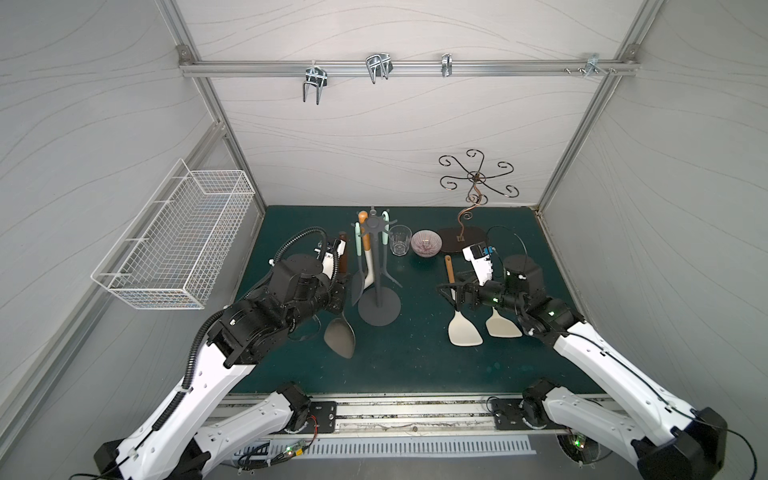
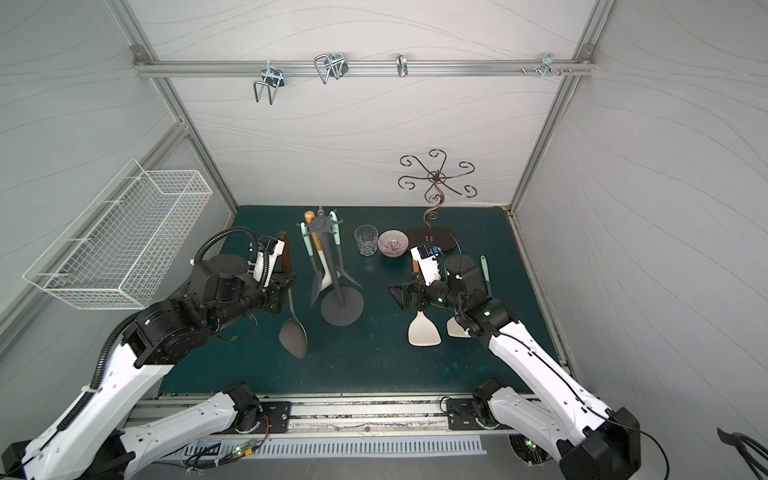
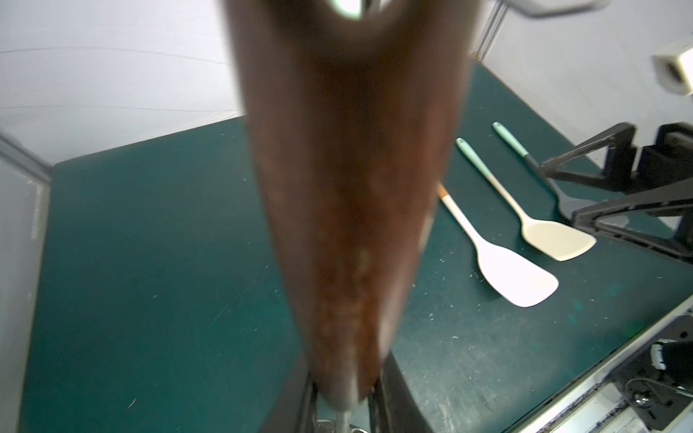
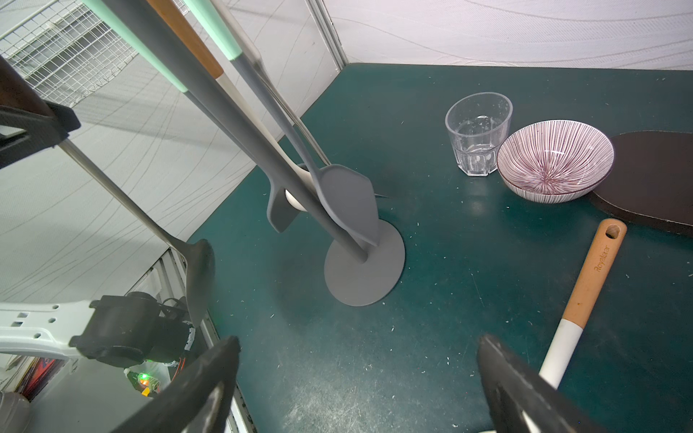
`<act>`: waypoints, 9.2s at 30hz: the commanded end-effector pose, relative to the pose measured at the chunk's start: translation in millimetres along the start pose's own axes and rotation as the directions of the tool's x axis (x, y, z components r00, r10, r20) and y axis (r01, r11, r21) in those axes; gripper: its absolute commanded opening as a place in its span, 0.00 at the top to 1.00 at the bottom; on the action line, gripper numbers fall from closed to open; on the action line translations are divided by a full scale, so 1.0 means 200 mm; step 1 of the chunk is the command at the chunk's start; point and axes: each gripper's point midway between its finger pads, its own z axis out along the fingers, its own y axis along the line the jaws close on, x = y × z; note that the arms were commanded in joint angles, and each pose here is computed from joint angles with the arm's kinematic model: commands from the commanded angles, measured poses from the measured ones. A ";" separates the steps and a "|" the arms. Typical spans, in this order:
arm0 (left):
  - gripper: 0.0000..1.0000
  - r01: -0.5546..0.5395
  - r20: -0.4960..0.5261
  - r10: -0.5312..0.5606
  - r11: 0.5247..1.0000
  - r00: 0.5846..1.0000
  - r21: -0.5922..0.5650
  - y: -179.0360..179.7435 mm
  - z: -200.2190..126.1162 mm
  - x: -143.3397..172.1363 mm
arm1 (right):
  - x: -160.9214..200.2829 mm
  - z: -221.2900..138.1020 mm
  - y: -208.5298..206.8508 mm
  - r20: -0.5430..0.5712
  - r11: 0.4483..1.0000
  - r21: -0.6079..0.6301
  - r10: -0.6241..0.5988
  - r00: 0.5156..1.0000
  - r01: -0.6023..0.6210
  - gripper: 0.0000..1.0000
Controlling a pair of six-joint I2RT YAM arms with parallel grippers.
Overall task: Take the spatula off the kitchen utensil rack
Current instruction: Take off the spatula from the rack, then place the spatula at the center of the board, then take off the spatula from the rack.
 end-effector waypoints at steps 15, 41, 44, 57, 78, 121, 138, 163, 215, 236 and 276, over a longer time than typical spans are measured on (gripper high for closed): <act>1.00 -0.009 -0.194 -0.075 0.916 0.978 -0.402 0.55 0.04 0.04 | 0.01 -0.12 0.07 0.035 1.000 -0.019 0.009 0.999 -0.009 0.01; 1.00 -0.084 -0.552 -0.388 0.759 0.738 -0.646 1.36 0.53 0.54 | 0.09 -0.27 0.21 0.047 0.981 -0.147 0.133 0.990 -0.125 0.01; 1.00 -0.109 -0.598 -0.406 0.759 0.691 -0.642 1.43 0.61 0.60 | 0.13 -0.29 0.21 0.057 0.977 -0.155 0.154 0.986 -0.144 0.01; 1.00 -0.179 -0.710 -0.450 0.763 0.542 -0.621 1.57 0.71 0.88 | 0.26 -0.27 0.20 0.022 0.969 -0.180 0.174 0.984 -0.168 0.01; 0.97 -0.239 -0.762 -0.519 0.742 0.389 -0.627 1.64 0.83 1.15 | 0.27 -0.20 0.15 -0.017 0.977 -0.153 0.145 0.989 -0.146 0.01; 0.01 0.450 -0.133 -0.519 0.822 0.844 -0.349 0.83 0.23 0.06 | 0.10 -0.22 0.16 0.018 0.988 -0.047 0.150 0.989 -0.149 0.01; 0.01 0.532 0.062 -0.541 0.839 0.839 0.114 0.31 -0.15 -0.05 | 0.12 -0.10 0.29 -0.040 1.000 -0.021 0.005 0.999 -0.006 0.01; 0.01 0.553 0.074 -0.574 0.810 0.815 0.194 0.28 -0.03 0.05 | 0.16 0.03 0.04 -0.120 0.986 0.126 0.126 0.985 -0.111 0.01; 0.38 0.014 0.253 -0.143 0.893 0.957 0.450 0.05 0.20 -0.34 | 0.06 -0.02 0.07 -0.074 0.973 -0.131 0.184 0.980 -0.192 0.01; 0.27 -0.203 0.381 0.013 0.862 0.925 0.464 0.00 0.19 -0.41 | 0.07 0.00 0.03 -0.082 0.974 -0.111 0.189 0.979 -0.197 0.01; 0.46 -0.205 0.351 -0.024 0.774 0.936 0.599 0.00 0.32 -0.37 | 0.06 0.06 0.00 -0.103 0.971 -0.106 0.204 0.974 -0.214 0.01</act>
